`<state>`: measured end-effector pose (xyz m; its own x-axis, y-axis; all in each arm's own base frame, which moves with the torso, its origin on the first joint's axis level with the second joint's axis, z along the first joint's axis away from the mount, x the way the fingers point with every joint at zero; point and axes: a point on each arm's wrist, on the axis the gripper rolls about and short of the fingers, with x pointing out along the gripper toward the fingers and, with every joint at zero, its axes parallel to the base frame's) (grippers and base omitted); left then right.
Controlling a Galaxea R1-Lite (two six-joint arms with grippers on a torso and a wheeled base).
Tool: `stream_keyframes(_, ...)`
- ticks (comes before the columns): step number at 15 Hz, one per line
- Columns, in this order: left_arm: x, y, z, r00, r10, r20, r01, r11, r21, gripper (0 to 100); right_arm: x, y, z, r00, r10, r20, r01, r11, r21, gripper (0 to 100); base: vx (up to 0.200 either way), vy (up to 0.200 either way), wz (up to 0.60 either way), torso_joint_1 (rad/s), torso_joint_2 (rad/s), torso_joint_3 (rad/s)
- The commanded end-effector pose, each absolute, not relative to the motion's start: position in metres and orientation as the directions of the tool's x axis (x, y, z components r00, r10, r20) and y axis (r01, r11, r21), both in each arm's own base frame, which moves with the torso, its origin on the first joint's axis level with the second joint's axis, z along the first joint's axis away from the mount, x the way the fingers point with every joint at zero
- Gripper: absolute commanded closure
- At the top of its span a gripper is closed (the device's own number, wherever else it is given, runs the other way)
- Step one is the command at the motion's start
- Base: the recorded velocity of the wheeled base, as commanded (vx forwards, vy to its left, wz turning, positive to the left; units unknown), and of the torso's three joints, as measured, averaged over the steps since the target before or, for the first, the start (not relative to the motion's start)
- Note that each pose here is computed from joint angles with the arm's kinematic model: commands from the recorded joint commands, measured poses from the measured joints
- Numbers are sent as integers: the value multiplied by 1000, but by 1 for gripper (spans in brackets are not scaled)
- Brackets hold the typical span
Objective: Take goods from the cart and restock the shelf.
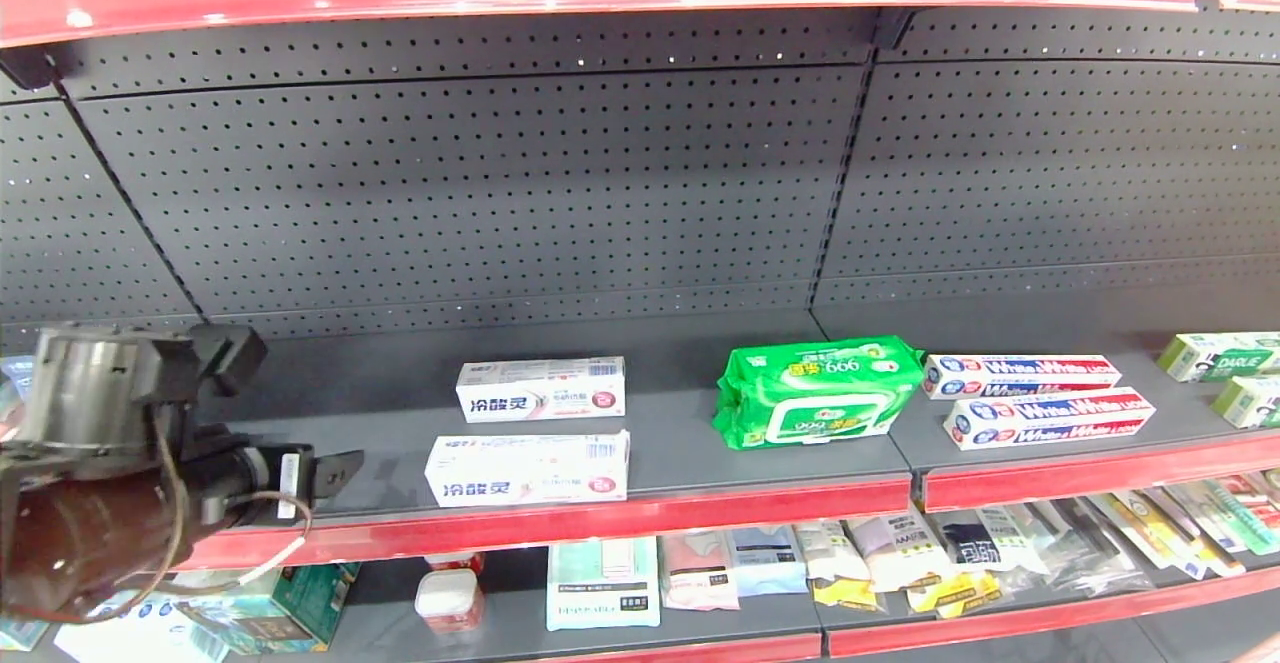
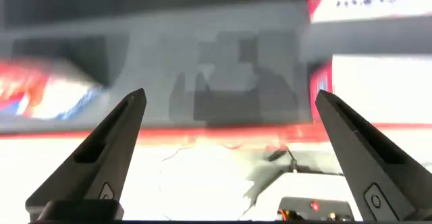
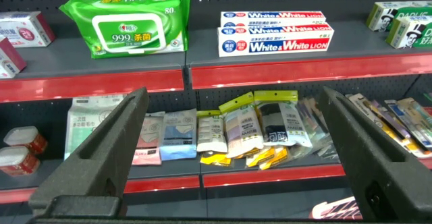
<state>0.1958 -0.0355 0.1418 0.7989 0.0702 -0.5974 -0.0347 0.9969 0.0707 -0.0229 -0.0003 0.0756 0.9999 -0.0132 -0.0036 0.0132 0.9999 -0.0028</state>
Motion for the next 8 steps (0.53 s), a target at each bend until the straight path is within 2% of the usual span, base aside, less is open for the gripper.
stream_keyframes(1, 117, -21, 139, 843, -9, -538, 29, 999, 30, 0, -23, 0, 76, 1000, -12, -3, 12, 1000, -3, 0, 0, 0, 0, 0, 0, 0)
stream_keyframes(5, 75, -13, 134, 899, -61, -434, 106, 991, 80, 0, -23, 0, 75, 1000, -14, -5, 14, 1000, -3, 0, 0, 0, 0, 0, 0, 0)
stream_keyframes(7, 60, -4, 132, 910, -32, -413, 57, 997, 49, 0, -23, 0, 76, 1000, -12, -3, 12, 1000, -3, 0, 0, 0, 0, 0, 0, 0)
stream_keyframes(8, 53, -3, 132, 916, -65, -397, 80, 997, 21, 0, -23, 0, 75, 1000, -14, -5, 14, 1000, -3, 0, 0, 0, 0, 0, 0, 0)
